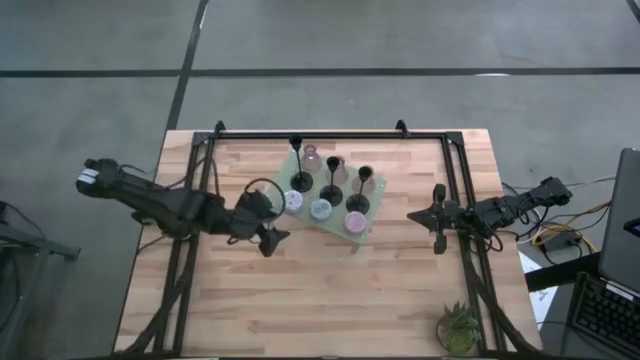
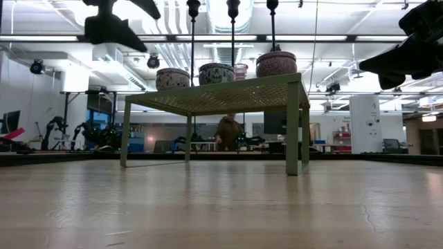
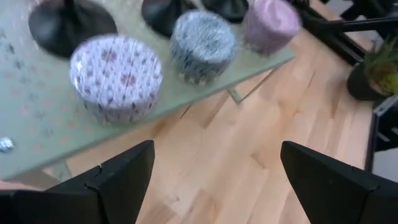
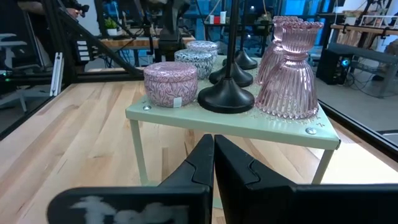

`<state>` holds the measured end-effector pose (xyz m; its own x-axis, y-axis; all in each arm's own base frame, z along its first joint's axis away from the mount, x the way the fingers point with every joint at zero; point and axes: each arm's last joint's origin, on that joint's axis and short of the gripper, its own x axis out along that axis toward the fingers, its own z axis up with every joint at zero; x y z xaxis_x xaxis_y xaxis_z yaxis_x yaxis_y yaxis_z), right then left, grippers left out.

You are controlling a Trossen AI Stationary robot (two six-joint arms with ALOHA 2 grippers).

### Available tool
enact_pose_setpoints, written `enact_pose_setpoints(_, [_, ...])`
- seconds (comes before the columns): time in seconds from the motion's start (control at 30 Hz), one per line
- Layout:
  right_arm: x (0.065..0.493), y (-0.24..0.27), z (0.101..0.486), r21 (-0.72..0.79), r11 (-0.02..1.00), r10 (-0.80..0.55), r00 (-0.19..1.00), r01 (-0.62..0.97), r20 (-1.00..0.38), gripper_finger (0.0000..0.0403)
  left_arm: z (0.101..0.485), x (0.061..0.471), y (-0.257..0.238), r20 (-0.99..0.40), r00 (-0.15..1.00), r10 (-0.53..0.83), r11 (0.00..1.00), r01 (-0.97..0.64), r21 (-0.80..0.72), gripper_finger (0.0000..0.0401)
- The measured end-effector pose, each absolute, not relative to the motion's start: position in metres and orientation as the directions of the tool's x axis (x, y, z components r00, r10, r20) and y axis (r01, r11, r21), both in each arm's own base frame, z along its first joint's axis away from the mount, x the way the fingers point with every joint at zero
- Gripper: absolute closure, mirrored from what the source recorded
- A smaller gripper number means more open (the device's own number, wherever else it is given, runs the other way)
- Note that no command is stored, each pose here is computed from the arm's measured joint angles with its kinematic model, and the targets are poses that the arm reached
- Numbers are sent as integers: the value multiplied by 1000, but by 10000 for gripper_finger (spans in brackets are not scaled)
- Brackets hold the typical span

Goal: Pick & Place candle stick holders
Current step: Return to Home Position

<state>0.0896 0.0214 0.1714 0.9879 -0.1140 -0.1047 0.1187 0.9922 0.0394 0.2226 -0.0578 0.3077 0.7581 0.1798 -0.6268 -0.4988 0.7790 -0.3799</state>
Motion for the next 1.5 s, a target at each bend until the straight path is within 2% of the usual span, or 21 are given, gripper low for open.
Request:
enact_pose_setpoints(0.17, [90,21,171,39,992,-114,988,119,-105,394,280,229,-65,-690,699,185,715,-577,-393,48])
enact_pose_setpoints(0.3, [90,21,171,39,992,-114,988,119,-105,394,268,235,-67,-716,671,192,748,-572,-336,48])
enact_pose_setpoints(0.4, [90,21,171,39,992,-114,988,118,-105,394,268,235,-78,-678,704,210,813,-511,-279,48])
enact_pose_setpoints(0.5, [90,21,171,39,992,-114,988,118,-105,394,271,231,-89,-606,737,301,857,-488,-167,48])
enact_pose_setpoints(0.6, [90,21,171,39,992,-114,988,119,-105,394,271,229,-92,-569,741,357,852,-508,-127,48])
enact_pose_setpoints(0.73, [90,21,171,39,992,-114,988,118,-105,394,274,231,-92,-522,751,404,800,-567,-196,48])
enact_pose_setpoints(0.97, [90,21,171,39,992,-114,988,118,-105,394,276,232,-88,-460,734,500,740,-638,-214,48])
enact_pose_setpoints(1.13, [90,21,171,39,992,-114,988,119,-105,394,276,233,-88,-450,736,506,778,-615,-130,57])
enact_pose_setpoints(1.2, [90,21,171,39,992,-114,988,118,-105,394,273,233,-88,-458,733,504,788,-606,-103,78])
enact_pose_setpoints(1.3, [90,21,171,39,992,-114,988,119,-105,394,263,232,-89,-473,721,506,805,-592,-42,135])
enact_pose_setpoints(1.5, [90,21,171,40,992,-114,988,118,-104,394,240,227,-86,-496,698,517,796,-605,-23,309])
